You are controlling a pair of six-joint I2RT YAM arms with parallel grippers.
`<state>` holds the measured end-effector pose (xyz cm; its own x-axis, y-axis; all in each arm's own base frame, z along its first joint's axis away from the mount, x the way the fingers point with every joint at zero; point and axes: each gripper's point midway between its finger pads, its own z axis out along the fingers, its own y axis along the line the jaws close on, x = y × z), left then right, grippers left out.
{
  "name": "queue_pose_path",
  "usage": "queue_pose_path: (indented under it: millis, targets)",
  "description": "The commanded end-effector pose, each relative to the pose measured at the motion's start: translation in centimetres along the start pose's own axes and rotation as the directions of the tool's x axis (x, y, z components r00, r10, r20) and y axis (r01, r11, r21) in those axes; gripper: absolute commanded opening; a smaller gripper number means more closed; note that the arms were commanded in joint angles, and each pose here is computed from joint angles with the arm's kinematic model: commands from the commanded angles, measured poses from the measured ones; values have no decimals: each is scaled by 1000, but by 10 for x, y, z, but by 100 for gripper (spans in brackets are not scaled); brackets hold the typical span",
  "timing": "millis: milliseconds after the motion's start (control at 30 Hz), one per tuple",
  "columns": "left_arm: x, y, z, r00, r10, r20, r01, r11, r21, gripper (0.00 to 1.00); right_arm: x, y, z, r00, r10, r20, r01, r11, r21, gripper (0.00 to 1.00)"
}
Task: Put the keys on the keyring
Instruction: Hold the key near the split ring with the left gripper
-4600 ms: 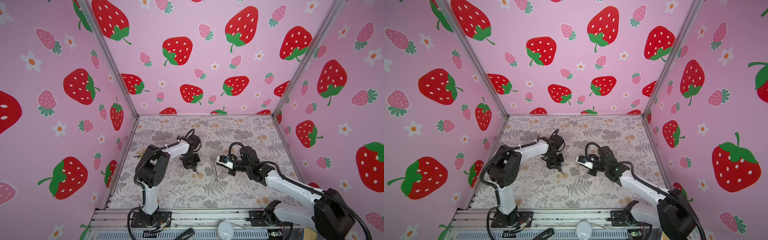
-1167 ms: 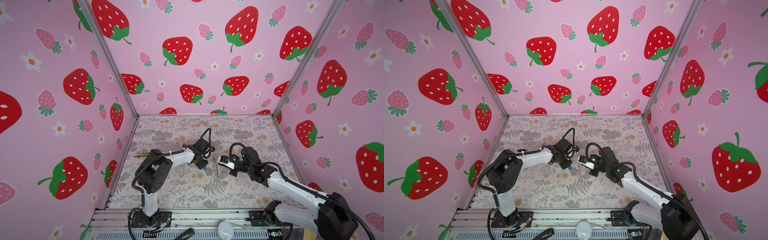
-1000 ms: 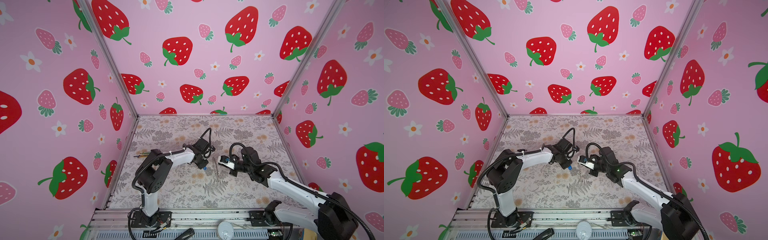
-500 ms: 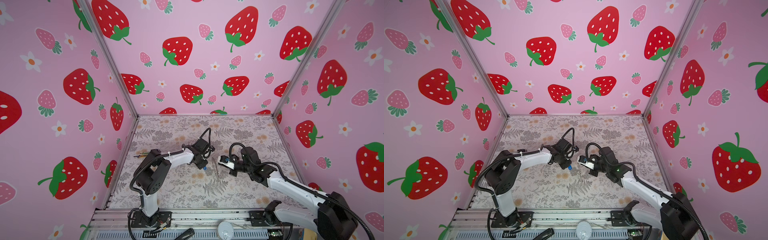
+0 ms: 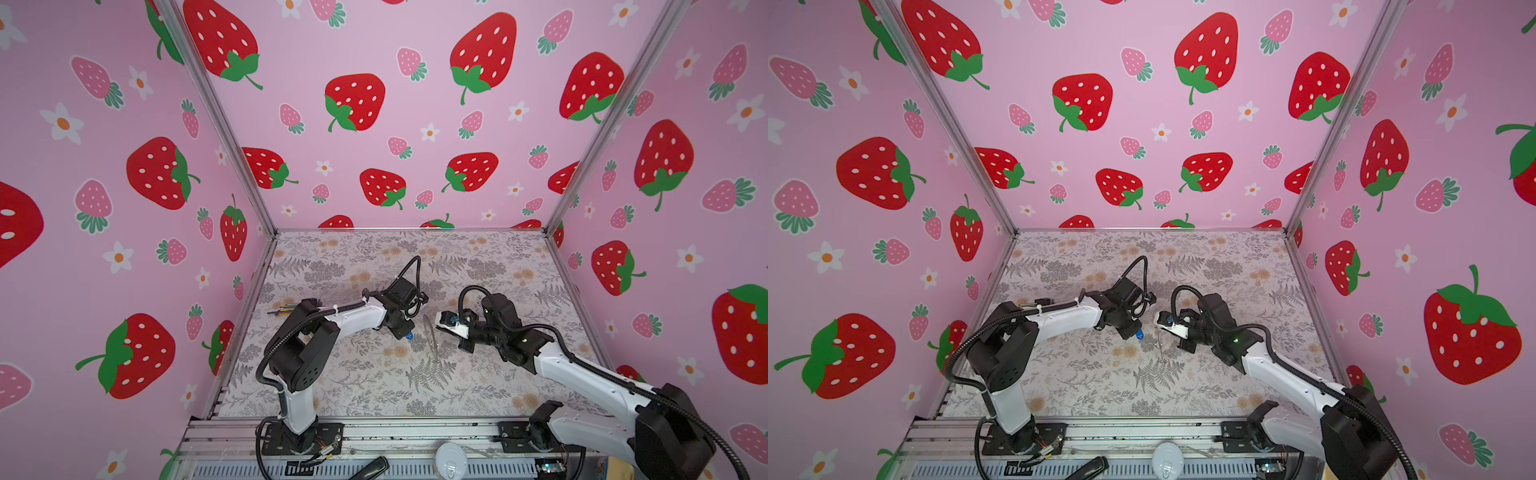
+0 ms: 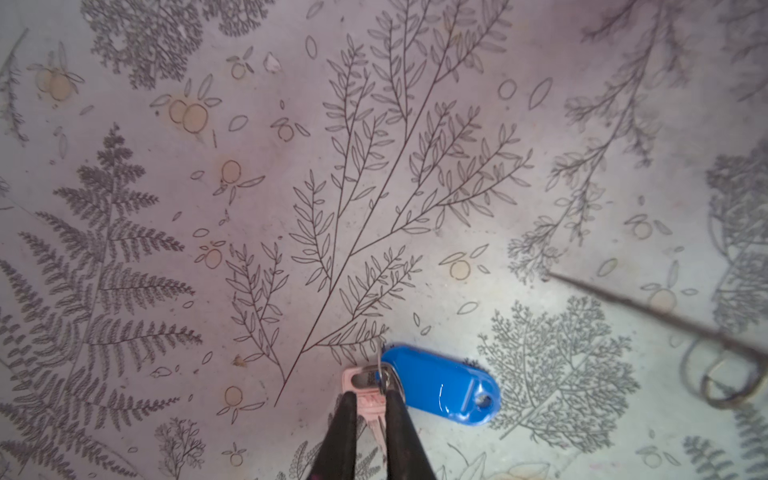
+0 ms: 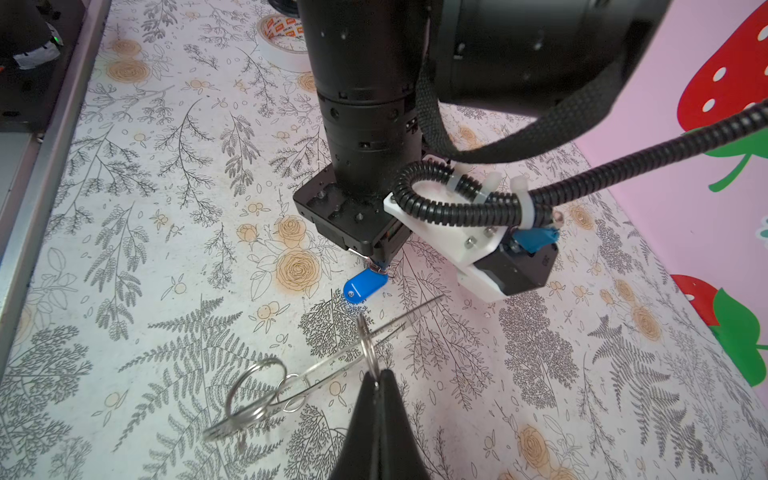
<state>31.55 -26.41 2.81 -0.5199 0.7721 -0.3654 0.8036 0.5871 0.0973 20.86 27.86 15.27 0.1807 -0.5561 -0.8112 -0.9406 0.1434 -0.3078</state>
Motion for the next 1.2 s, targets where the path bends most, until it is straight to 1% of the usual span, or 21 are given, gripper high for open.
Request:
queue_pose_path:
  millis: [0,200,467,700,867,900,933,1000,1167]
  targets:
    - [-5,-2,0,1000,7,-13,-7,1000,20,17,-2,3,1,1000,-15,10,16,1000,-16,0]
    - [-5,-4,4,1000,0,-17,1,1000,27,16,-1,4,2,1000,-14,10,14,1000,-21,0]
    - [-9,-5,1,1000,-4,5,4,999,34,16,1,5,3,1000,-12,5,12,1000,-25,0]
    - [-8,-5,5,1000,-5,-6,5,999,38,15,1,5,4,1000,-12,5,12,1000,-28,0]
    - [-9,-5,5,1000,-8,4,7,999,37,11,1,6,4,1000,-11,7,11,999,-32,0]
    - [-10,-5,5,1000,-5,6,5,999,38,8,0,6,3,1000,-14,12,15,999,-31,0]
    - [-10,-6,4,1000,-3,7,3,999,40,7,-1,6,3,1000,-17,14,17,999,-31,0]
    - [-10,-6,3,1000,-1,11,0,999,40,0,0,6,3,1000,-18,14,18,999,-32,0]
    - [-9,-6,-3,1000,15,21,-15,999,37,0,-4,6,1,1000,-19,24,20,999,-26,0]
